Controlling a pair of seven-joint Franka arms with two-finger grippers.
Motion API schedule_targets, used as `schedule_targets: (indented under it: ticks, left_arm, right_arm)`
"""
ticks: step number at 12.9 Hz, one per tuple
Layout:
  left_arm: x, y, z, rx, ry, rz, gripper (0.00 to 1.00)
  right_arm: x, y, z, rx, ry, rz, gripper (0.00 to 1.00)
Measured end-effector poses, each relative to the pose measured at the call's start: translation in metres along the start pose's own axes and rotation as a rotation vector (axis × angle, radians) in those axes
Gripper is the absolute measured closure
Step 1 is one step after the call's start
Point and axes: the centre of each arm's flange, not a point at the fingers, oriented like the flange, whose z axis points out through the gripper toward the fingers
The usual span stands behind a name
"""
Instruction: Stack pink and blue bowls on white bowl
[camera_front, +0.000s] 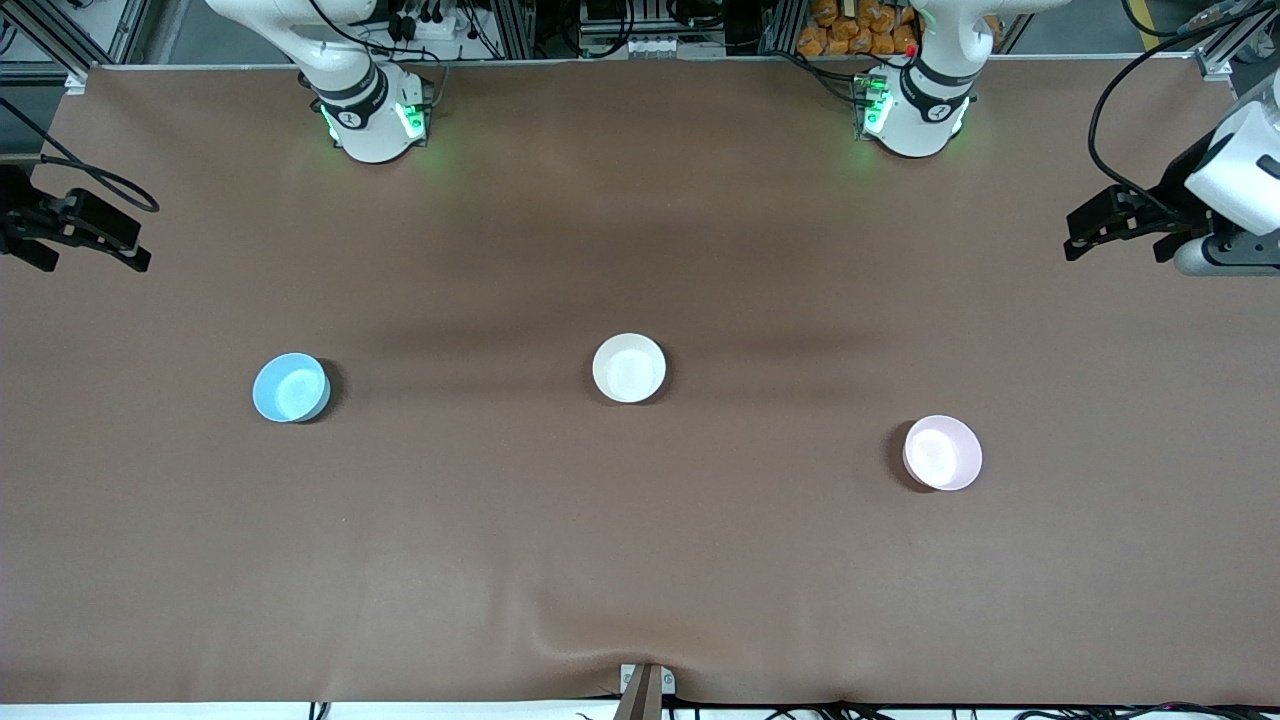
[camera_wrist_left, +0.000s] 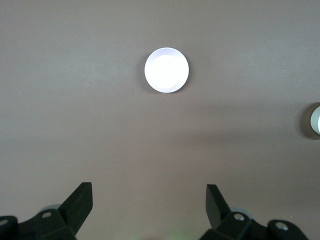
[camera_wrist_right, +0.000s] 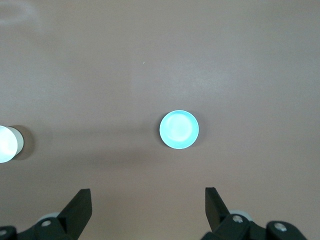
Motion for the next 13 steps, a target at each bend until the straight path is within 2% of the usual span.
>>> schedule_targets:
  ticks: [13]
  left_arm:
    - [0.007,-0.028,0.008,-0.001,-0.012,-0.036,0.00]
  right_arm:
    - [0.000,0.000,0.000,0.000,0.000,0.000,0.00]
